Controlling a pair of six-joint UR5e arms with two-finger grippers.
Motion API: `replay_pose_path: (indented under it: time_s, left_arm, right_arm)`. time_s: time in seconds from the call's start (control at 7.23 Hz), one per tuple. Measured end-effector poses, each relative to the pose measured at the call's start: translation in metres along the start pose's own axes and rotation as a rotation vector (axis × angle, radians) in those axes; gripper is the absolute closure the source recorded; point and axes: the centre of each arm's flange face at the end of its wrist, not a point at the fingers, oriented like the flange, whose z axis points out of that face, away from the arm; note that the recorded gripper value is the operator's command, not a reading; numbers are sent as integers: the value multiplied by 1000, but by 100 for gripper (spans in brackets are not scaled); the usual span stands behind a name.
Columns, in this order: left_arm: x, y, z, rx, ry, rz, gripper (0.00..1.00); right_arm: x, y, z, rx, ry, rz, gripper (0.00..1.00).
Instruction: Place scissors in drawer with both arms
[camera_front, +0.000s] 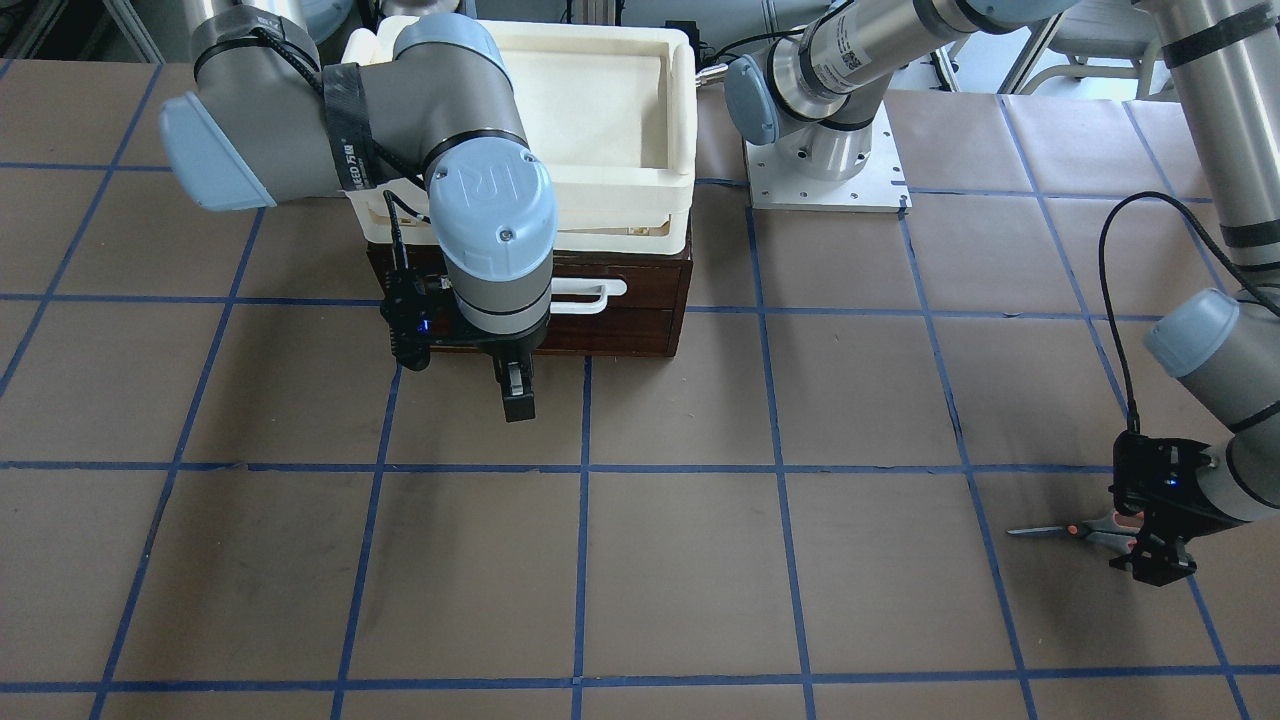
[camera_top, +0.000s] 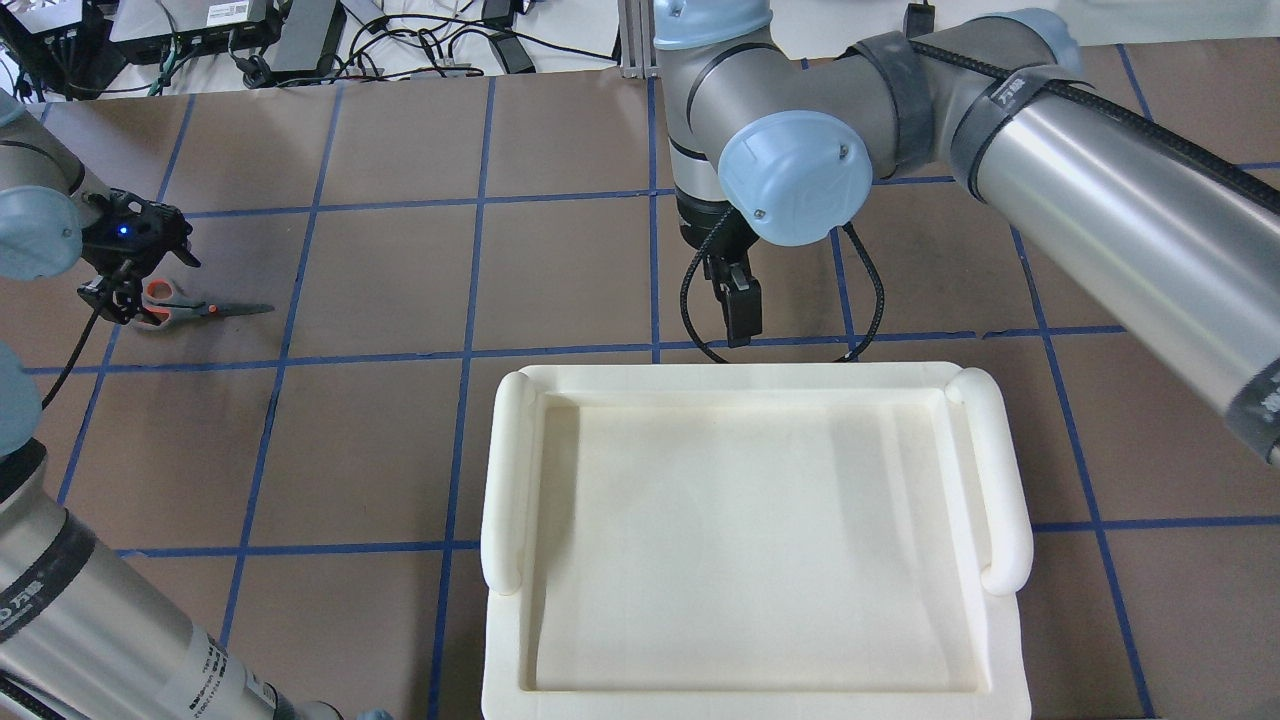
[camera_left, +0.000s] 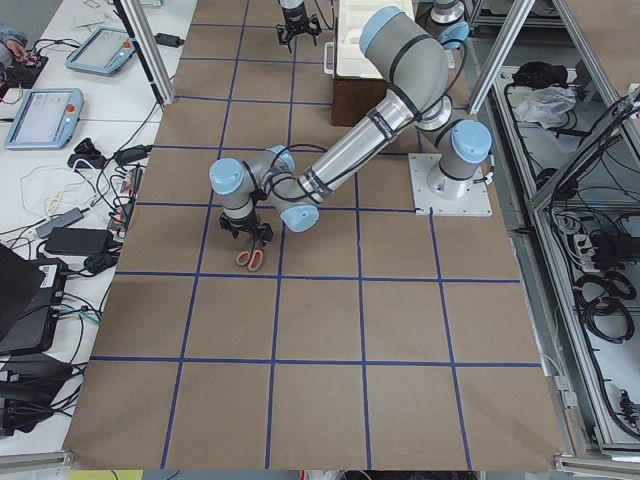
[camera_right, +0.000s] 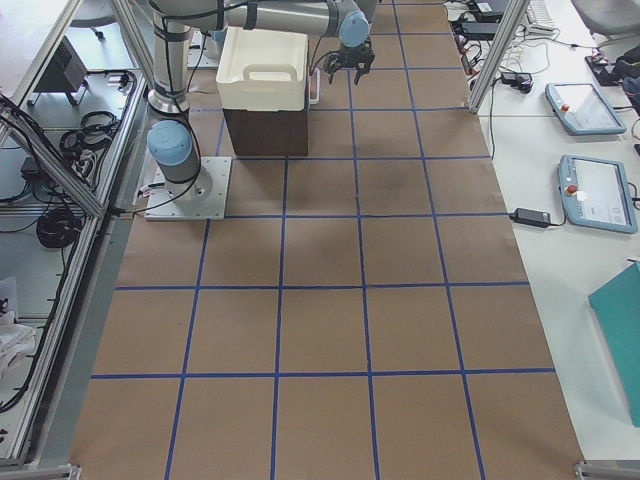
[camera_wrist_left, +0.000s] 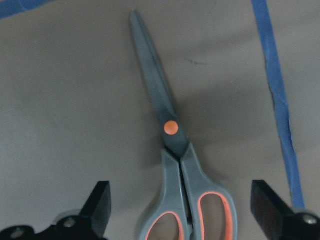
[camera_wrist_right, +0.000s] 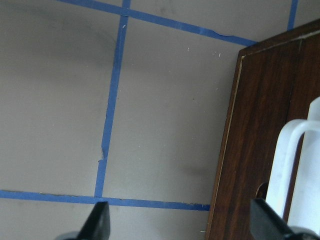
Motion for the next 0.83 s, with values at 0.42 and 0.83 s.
replay_pose_path:
  time_s: [0.42, 0.83]
  left_arm:
    - [4, 0, 6, 2, 14, -94, 1]
    - [9, -2, 18, 24, 26, -142, 5]
  right_arm:
    - [0, 15, 11, -50, 37, 80, 0]
    - [3, 19, 23, -42, 99, 106, 0]
